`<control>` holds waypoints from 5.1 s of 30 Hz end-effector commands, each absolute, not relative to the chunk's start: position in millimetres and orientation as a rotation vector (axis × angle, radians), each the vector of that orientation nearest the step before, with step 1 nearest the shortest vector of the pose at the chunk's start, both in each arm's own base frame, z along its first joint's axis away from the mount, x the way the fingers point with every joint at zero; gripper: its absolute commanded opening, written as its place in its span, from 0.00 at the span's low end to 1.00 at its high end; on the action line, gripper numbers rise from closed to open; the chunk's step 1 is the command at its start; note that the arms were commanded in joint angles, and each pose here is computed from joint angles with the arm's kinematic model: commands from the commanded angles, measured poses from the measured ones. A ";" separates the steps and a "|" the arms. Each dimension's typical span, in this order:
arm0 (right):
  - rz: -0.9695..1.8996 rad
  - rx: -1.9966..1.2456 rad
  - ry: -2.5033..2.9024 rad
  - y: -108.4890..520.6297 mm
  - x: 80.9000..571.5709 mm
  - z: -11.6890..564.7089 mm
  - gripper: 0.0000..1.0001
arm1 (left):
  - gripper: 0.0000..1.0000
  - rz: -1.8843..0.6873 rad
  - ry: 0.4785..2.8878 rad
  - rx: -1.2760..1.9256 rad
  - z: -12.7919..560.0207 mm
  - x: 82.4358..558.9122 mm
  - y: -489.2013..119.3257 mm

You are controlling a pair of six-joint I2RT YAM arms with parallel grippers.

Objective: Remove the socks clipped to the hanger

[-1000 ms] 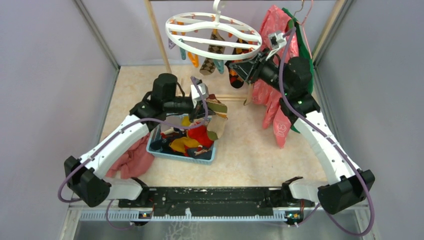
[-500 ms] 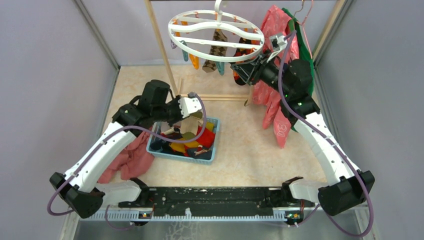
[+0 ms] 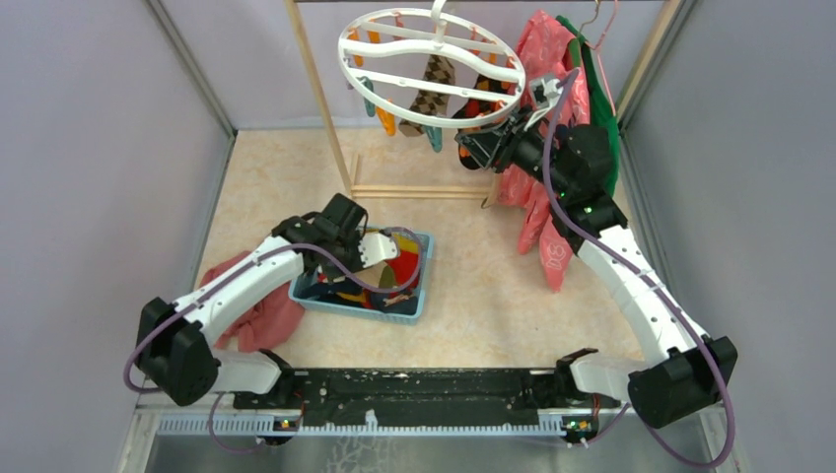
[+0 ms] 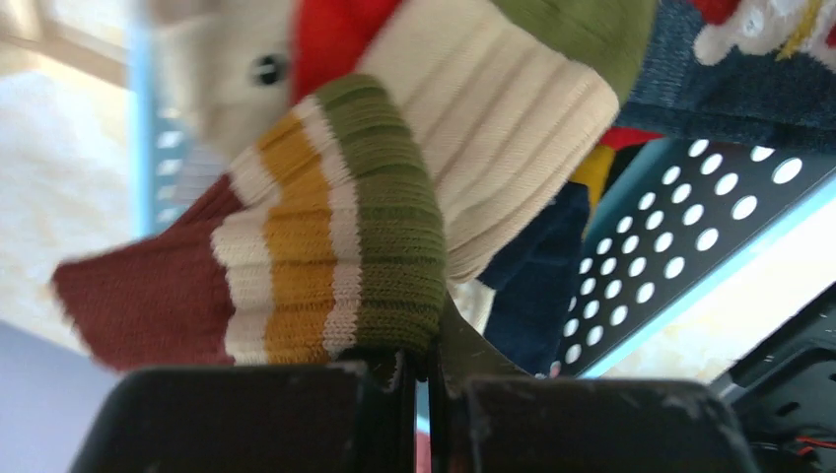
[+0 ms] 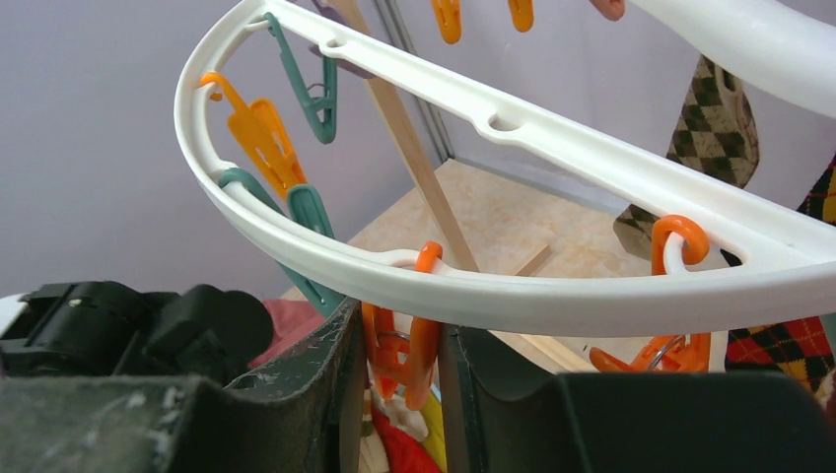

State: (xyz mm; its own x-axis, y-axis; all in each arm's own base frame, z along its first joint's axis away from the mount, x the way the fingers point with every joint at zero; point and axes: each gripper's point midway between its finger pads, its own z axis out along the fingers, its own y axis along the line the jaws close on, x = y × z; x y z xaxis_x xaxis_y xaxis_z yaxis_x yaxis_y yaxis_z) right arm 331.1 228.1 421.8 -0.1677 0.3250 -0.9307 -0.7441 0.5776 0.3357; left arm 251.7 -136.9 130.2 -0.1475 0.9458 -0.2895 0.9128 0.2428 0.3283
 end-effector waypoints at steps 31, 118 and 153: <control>0.861 -0.732 1.371 219.9 293.9 428.1 0.82 | 0.98 -0.398 1.676 1.352 320.7 253.3 -225.7; 0.573 -0.823 1.414 154.3 323.0 395.5 0.00 | 0.92 -0.383 1.558 1.005 353.0 312.7 -204.3; 1.212 -0.957 1.239 203.0 256.3 407.8 0.00 | 0.79 -1.149 1.223 1.257 330.3 272.4 -394.0</control>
